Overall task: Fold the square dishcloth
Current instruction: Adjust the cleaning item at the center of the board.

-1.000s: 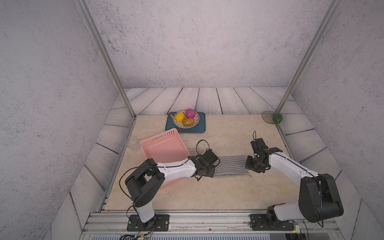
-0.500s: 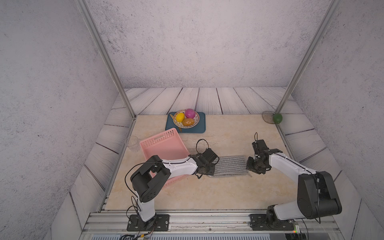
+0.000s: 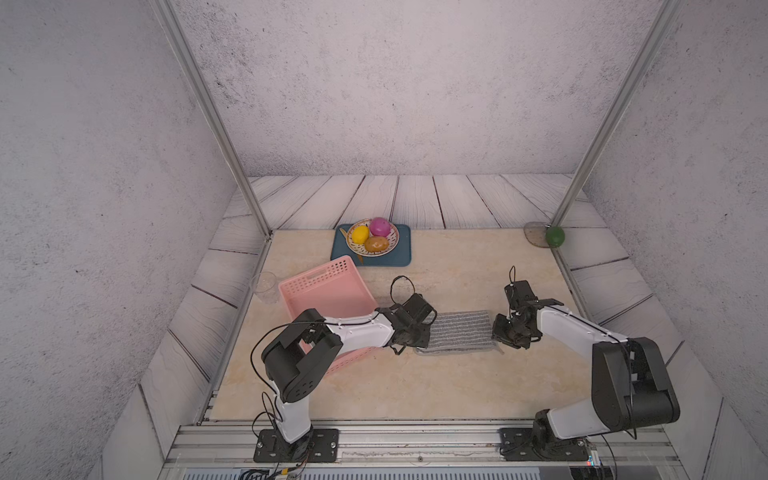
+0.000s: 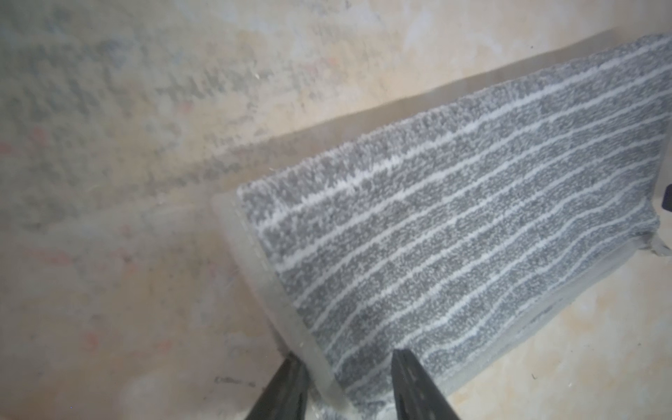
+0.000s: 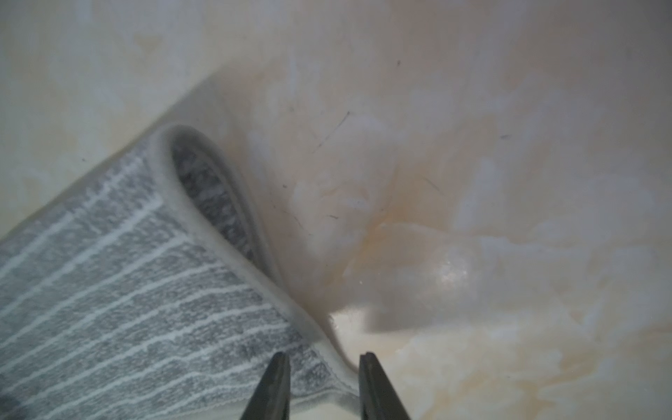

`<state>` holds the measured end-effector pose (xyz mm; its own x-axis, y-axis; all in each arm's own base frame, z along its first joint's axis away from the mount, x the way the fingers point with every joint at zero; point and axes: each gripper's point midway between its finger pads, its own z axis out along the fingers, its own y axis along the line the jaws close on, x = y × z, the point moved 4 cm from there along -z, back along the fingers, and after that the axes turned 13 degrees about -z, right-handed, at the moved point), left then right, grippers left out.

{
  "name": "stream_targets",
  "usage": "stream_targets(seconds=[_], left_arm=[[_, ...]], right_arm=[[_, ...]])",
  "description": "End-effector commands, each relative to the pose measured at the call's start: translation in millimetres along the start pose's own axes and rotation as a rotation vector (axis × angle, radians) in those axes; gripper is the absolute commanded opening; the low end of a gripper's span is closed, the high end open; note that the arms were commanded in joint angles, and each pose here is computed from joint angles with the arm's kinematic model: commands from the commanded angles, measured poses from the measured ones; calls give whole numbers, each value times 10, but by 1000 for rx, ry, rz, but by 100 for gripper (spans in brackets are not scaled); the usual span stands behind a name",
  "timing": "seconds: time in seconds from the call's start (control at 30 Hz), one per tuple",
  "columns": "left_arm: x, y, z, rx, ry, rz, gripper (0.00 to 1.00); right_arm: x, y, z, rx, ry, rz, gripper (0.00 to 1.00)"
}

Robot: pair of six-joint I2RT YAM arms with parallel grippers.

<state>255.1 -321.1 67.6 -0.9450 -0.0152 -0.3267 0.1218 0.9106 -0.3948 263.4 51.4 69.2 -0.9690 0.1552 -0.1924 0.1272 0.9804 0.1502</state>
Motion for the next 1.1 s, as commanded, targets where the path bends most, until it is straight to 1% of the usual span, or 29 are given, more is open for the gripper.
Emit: stream_targets(seconds=[0.0,0.1,0.2,0.3,0.37,0.57,0.83,1.07], left_arm=[[-52,-59,21,31,-3,7,40],[-53,-73,9,42,-4,6,34],[-49,-78,-2,46,-4,7,31],[-45,-58,8,37,-3,7,25],[-46,-54,16,35,0,6,18],[-61,-76,-15,45,7,15,1],[-92,-134,-215,57,24,47,0],[-79,-50,-316,62,79,35,0]], right_arm=[[32,-10,47,-13,22,4,31],[14,-6,47,-21,20,7,31],[6,-6,47,-28,21,13,31],[16,-20,53,-26,25,17,31],[22,-28,57,-24,26,18,31],[39,-67,68,-6,37,20,31],[108,-94,50,1,59,7,31],[161,-108,-40,6,63,-3,31]])
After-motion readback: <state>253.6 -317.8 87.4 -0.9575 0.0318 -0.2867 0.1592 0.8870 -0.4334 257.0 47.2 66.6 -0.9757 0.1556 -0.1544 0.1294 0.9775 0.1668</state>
